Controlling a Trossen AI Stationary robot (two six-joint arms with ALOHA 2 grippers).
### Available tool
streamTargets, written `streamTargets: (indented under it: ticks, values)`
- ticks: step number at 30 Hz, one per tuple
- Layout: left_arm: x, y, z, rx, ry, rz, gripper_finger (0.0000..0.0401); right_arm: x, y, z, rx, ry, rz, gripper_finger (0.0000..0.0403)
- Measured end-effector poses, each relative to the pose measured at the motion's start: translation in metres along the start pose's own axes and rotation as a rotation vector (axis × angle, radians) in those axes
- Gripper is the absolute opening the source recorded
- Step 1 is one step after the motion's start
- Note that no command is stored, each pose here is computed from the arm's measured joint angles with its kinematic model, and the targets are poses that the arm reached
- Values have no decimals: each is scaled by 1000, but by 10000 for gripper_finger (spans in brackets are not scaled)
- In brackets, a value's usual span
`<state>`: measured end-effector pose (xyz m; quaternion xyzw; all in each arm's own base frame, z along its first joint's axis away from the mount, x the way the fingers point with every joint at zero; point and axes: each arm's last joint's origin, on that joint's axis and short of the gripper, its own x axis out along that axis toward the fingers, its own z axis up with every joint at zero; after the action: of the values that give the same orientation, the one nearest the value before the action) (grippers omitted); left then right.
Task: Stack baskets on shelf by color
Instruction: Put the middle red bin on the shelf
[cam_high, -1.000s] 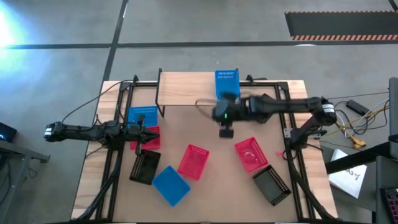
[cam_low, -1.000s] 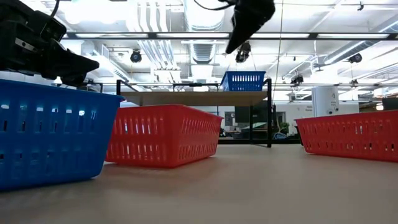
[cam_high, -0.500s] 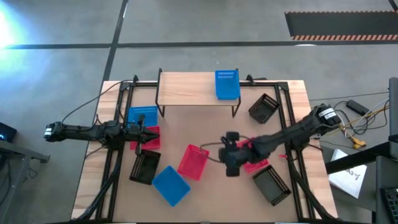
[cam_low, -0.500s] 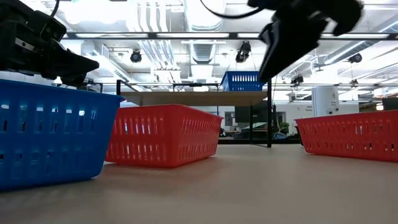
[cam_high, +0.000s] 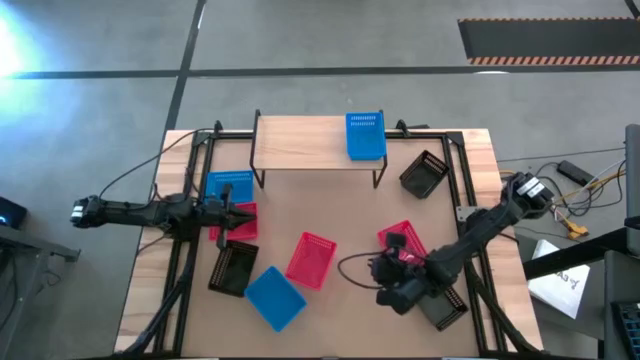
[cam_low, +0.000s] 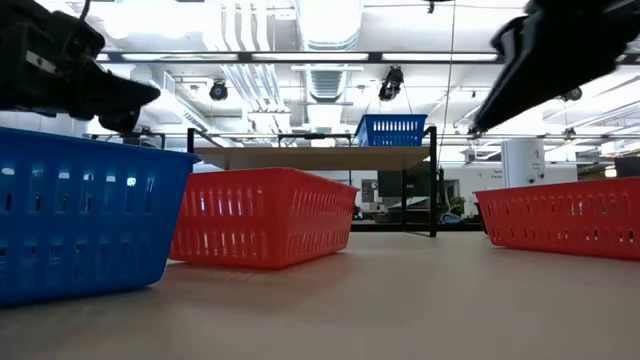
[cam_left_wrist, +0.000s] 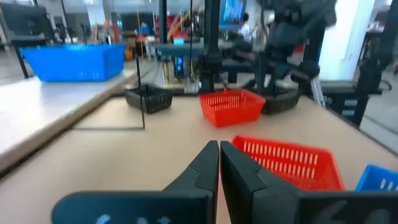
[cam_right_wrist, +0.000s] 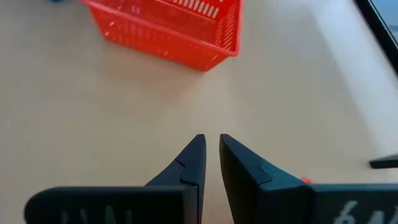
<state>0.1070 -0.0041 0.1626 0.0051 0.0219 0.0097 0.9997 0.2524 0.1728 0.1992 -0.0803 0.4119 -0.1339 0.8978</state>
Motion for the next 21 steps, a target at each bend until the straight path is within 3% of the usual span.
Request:
streamTargets:
  ticks: [7,10,12,21]
  values:
    - [-2,0,23,-53,-234,-4,0,-9,12,-15,29,-4,25,38]
    - [-5,-3,39,-38,-403,-132,0,-10,13,-19,37,-20,8,38]
    - [-3,-6,43,-13,-442,-218,0,-10,12,-21,34,-48,-32,38]
    - [62,-24,56,-21,21,-234,0,-9,11,-22,27,-82,-80,38]
